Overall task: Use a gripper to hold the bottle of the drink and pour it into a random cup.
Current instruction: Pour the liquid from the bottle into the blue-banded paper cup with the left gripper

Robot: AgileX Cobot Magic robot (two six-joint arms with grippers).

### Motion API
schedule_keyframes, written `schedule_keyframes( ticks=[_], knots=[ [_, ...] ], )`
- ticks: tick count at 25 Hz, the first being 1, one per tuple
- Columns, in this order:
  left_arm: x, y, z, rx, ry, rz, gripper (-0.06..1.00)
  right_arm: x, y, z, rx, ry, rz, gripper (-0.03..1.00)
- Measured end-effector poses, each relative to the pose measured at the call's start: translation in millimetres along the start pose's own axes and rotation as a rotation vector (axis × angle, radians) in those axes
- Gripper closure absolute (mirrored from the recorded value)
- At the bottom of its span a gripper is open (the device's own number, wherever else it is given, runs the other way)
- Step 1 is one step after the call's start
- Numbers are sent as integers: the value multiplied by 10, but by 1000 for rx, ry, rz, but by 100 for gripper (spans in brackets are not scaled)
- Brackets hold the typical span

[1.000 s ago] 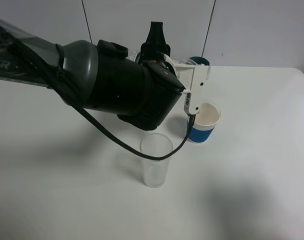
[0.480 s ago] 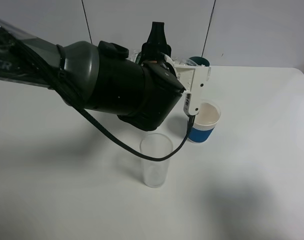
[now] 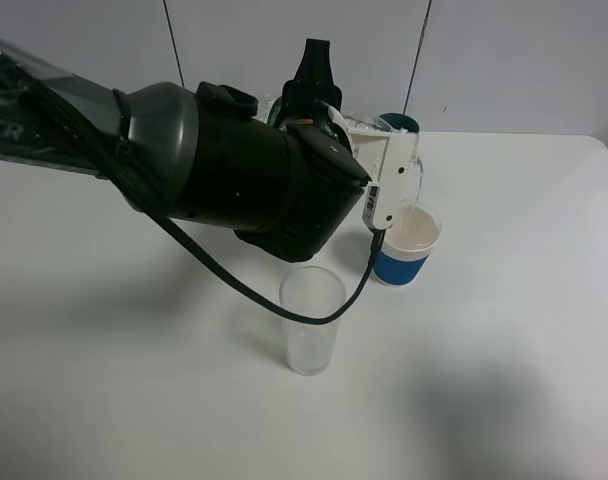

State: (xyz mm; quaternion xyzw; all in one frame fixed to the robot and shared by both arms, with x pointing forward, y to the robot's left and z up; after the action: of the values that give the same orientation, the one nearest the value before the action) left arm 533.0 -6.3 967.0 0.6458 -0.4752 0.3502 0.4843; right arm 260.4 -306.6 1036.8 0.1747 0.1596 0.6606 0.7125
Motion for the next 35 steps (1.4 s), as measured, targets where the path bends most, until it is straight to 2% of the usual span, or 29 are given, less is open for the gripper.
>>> schedule_keyframes(
  ticks=[20, 35],
  knots=[
    [12, 0, -17, 14, -4, 10, 48, 0, 0, 0, 0, 0, 0, 23],
    [24, 0, -16, 13, -45, 19, 48, 0, 0, 0, 0, 0, 0, 23]
  ],
)
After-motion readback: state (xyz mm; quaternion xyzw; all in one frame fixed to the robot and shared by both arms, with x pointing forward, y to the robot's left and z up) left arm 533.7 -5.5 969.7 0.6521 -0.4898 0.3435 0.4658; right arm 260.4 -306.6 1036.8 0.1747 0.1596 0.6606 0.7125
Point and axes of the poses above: a point on each arm's last joint axis where the gripper is mounted, y pointing back along that axis away from the gripper, x along the wrist's bending axis when the last joint is at zero, z = x × y, the point moved 3 cm from there along -y, pointing out along that axis toward the gripper, and after that the axes turned 10 degrees about -y, right-handed, at the moved point
